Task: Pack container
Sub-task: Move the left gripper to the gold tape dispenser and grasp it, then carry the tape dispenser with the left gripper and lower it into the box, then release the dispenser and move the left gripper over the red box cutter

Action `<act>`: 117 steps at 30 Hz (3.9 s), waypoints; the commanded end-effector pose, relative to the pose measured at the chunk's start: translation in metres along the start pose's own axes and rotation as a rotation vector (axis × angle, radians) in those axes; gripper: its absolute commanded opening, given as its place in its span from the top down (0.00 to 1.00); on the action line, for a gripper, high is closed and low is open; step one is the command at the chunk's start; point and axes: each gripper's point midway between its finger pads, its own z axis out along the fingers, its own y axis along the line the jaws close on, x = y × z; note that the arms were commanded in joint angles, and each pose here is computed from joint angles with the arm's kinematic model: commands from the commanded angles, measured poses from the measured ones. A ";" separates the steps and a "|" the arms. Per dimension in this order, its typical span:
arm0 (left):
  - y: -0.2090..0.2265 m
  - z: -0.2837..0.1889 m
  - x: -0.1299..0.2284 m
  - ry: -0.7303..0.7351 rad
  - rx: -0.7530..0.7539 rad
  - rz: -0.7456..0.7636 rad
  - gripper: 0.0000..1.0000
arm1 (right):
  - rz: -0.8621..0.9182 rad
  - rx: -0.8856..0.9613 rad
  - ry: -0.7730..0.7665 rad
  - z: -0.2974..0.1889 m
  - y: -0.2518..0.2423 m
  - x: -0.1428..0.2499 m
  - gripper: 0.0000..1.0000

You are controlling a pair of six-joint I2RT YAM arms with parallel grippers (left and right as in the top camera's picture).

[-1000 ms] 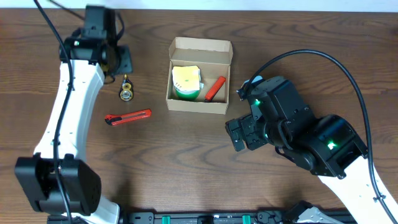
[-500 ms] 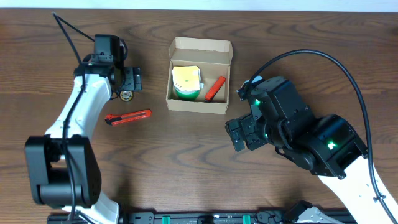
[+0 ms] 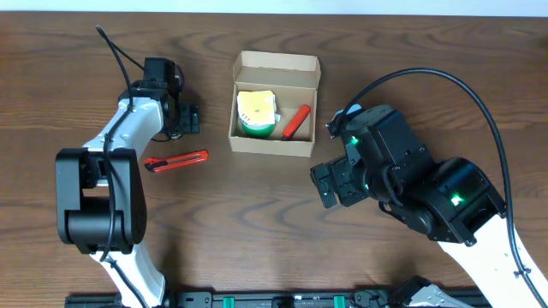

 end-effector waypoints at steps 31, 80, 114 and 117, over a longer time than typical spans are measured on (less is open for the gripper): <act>-0.009 -0.053 -0.033 -0.022 0.084 -0.004 0.79 | -0.004 0.004 0.000 0.000 -0.002 0.000 0.01; -0.272 -0.113 -0.005 -0.145 0.449 0.287 0.34 | -0.004 0.004 0.000 0.000 -0.002 0.000 0.01; -0.031 -0.210 -0.038 -0.165 0.367 -0.206 0.66 | -0.004 0.004 0.000 0.000 -0.002 0.000 0.01; -0.019 -0.184 -0.019 -0.095 0.344 -0.257 0.67 | -0.004 0.004 0.000 0.000 -0.002 0.000 0.01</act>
